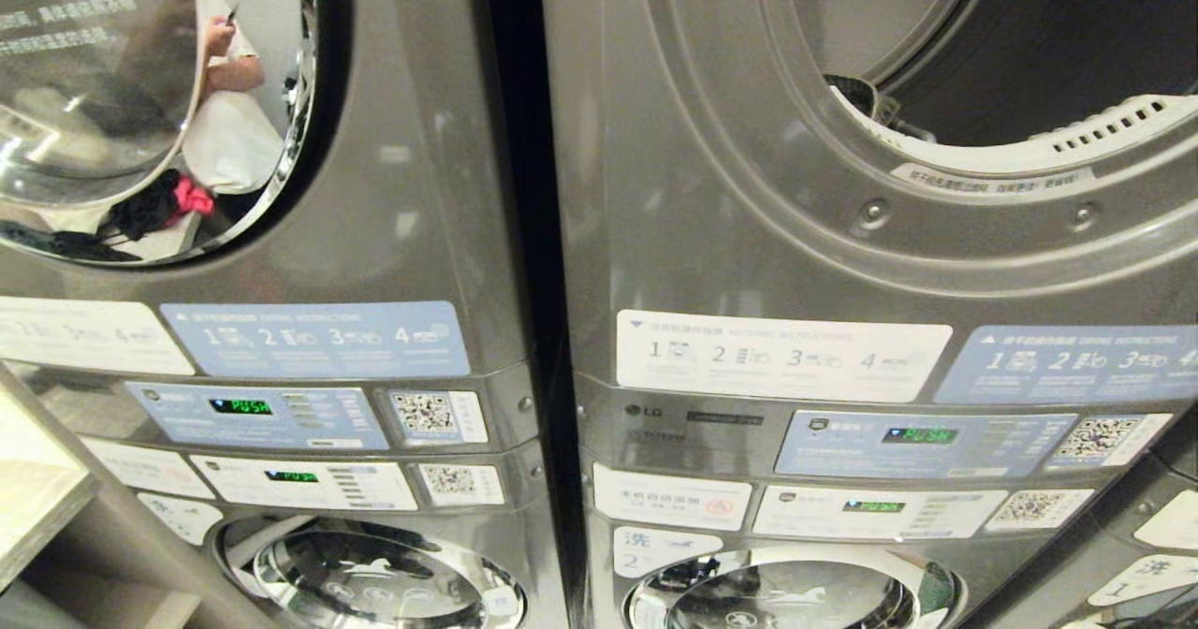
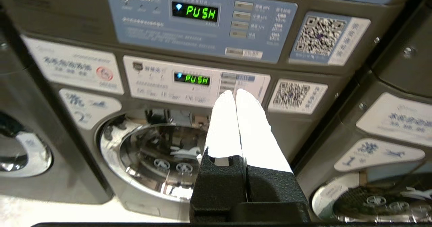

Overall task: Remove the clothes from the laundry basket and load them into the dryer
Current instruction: Close the dryer

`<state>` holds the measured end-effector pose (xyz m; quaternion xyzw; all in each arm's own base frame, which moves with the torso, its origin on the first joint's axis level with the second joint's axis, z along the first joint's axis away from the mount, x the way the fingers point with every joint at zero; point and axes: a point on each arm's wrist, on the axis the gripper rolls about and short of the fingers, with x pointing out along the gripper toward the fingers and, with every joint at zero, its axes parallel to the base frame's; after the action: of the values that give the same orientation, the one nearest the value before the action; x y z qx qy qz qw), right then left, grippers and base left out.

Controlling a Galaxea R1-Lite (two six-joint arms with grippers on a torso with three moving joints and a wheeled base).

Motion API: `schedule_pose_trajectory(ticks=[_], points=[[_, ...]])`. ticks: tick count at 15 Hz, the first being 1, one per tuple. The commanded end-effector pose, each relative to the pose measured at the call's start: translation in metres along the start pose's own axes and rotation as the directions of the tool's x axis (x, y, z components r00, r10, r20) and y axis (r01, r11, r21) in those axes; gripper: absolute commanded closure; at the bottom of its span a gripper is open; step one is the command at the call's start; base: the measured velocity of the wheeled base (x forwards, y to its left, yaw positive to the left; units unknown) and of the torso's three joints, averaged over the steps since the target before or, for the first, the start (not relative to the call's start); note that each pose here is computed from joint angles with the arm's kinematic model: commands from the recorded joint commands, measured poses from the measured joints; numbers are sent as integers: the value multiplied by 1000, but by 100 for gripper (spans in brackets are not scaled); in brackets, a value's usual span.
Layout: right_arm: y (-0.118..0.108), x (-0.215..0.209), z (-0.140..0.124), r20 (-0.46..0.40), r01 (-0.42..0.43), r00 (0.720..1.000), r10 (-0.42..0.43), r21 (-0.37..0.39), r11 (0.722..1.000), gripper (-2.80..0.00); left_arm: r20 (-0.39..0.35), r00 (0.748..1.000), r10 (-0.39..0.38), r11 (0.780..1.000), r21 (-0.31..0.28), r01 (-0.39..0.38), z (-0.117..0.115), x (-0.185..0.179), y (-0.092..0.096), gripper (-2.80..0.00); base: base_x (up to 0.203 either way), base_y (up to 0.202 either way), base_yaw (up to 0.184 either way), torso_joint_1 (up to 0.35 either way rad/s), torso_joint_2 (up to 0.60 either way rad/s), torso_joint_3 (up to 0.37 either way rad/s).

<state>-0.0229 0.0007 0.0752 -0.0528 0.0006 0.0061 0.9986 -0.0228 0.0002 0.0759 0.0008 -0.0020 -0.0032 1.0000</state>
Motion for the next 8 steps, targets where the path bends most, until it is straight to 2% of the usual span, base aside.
schedule_pose_trajectory(ticks=[1, 8], points=[[0, 0, 0, -3, 1, 1000, -1, -1, 1000, 0, 1, 1000, 0, 1000, 0, 0, 0, 0, 0, 0, -199, 0, 2, 3, 7, 12], [0, 0, 0, -3, 1, 1000, -1, -2, 1000, 0, 2, 1000, 1, 1000, -2, -1, 0, 0, 0, 0, -195, 0, 2, 1, 3, 2]])
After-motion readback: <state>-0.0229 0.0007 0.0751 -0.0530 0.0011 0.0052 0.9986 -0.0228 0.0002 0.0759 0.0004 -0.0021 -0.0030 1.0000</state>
